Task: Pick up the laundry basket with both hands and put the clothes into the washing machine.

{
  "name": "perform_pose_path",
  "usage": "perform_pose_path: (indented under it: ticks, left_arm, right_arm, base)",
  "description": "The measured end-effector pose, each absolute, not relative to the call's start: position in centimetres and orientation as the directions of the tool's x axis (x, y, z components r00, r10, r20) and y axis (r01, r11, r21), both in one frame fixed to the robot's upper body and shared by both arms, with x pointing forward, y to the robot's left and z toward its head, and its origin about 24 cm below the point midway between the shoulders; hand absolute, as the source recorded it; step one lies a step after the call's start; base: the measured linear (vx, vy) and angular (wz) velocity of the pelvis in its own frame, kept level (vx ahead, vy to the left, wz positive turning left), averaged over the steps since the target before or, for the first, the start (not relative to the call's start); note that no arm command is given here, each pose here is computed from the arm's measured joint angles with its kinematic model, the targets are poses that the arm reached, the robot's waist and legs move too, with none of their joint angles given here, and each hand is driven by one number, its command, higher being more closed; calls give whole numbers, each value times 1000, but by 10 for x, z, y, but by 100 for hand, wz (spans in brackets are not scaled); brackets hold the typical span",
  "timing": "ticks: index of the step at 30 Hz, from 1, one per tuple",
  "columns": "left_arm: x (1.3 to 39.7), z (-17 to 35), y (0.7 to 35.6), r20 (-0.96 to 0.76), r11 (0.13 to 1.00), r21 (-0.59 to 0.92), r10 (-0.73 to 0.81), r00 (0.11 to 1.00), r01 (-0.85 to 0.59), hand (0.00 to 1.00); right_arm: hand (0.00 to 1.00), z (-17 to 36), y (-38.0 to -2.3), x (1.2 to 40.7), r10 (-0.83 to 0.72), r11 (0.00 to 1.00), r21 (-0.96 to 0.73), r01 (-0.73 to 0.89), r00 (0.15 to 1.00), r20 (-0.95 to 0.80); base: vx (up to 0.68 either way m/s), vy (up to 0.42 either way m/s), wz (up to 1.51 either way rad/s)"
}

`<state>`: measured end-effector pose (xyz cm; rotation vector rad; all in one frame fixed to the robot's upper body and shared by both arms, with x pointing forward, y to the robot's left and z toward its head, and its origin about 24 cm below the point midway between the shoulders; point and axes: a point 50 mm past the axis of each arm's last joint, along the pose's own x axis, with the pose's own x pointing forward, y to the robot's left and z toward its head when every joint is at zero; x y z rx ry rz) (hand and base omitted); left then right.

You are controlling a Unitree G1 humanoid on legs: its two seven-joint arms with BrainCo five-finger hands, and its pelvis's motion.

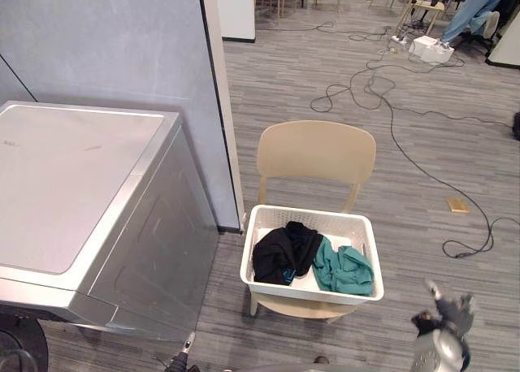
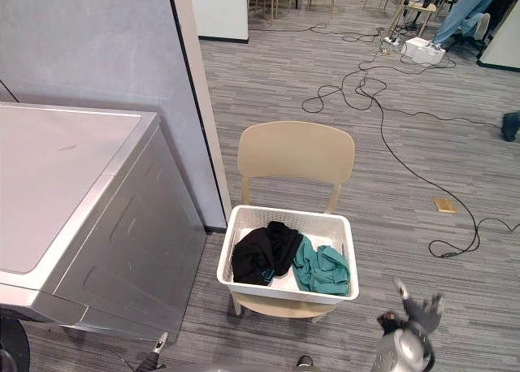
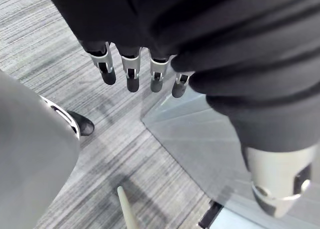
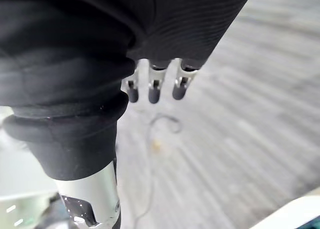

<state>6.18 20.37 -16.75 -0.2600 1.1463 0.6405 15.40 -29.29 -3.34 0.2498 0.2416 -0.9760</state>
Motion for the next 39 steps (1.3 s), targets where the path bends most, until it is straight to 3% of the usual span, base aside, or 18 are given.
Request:
perform_pose_path:
  ticks: [6, 10, 13, 18, 23, 33, 39]
  left_arm:
    - [76, -163, 206, -879, 884, 182, 342, 331, -431, 0]
    - [97, -157, 203, -847, 918, 179, 327, 419, -353, 0]
    - [105, -153, 203, -828, 928, 179, 321, 459, -326, 0]
    - [119, -147, 202, -796, 938, 163, 308, 521, -306, 0]
    - [128, -142, 208, -772, 950, 156, 287, 567, -269, 0]
    - [130, -140, 215, -765, 951, 182, 297, 571, -250, 0]
    - [144, -135, 210, -739, 960, 166, 273, 616, -226, 0]
  right_arm:
    - [0, 10, -265, 200, -697, 708, 65, 703, 711, -87]
    - [0, 42, -236, 250, -495, 868, -22, 497, 867, 61]
    - [0, 63, -217, 292, -253, 927, -253, 279, 959, 131]
    - [0, 80, -189, 334, 90, 833, -552, -36, 994, 70]
    - [0, 65, -169, 345, 273, 672, -686, -279, 954, -121]
    - [0, 58, -183, 348, 262, 545, -767, -339, 938, -228]
    - [0, 86, -192, 361, 249, 458, -848, -267, 954, -166]
  base:
    - [-13, 12, 4]
    - [-61, 10, 5]
    - [-60, -7, 27]
    - [-39, -8, 37]
    - [-7, 30, 33]
    - [-23, 49, 18]
    - [-95, 6, 1]
